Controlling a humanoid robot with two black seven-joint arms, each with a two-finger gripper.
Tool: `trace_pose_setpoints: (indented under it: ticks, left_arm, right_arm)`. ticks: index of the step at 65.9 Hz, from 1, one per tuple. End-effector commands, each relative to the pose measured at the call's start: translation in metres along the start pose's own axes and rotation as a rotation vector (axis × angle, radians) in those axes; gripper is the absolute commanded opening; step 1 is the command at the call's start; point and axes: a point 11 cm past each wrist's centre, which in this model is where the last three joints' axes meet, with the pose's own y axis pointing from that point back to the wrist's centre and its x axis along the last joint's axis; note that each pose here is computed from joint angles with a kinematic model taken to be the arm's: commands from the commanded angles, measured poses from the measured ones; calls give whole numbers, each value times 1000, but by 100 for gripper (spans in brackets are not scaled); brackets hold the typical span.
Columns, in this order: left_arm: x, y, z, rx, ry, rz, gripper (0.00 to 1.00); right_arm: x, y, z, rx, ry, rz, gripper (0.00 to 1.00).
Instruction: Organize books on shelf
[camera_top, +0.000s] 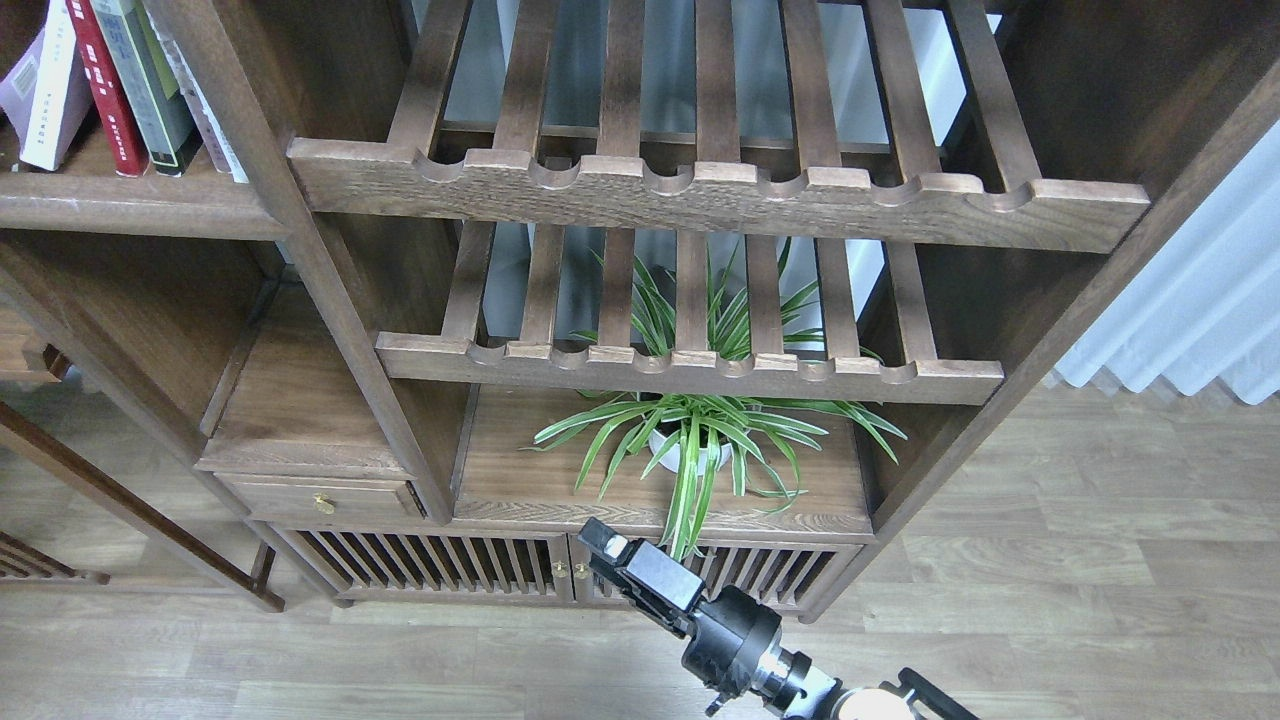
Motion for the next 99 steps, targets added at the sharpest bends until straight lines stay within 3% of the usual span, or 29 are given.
trace_pose_setpoints:
  ticks: [1, 24, 62, 78, 87, 99]
  left_arm:
    - [-2, 8, -12, 14, 14, -1, 46]
    - [-7, 29, -64, 70, 133, -4, 45]
    - [-34, 51, -195, 153, 497, 7, 50]
    - [-48, 60, -242, 138, 653, 43, 70]
    - [-50, 61, -258, 139, 702, 62, 77]
    - [-57, 61, -271, 148, 737, 62, 95]
  right_arm:
    - [-2, -1, -3, 6, 4, -5, 100]
    - [-6, -4, -15, 24, 23, -18, 100]
    - [-8, -2, -31, 72, 35, -22, 100]
    - [-8, -2, -31, 74, 35, -22, 100]
    - [-8, -1, -33, 80, 36, -21, 100]
    - [-7, -1, -34, 81, 35, -18, 100]
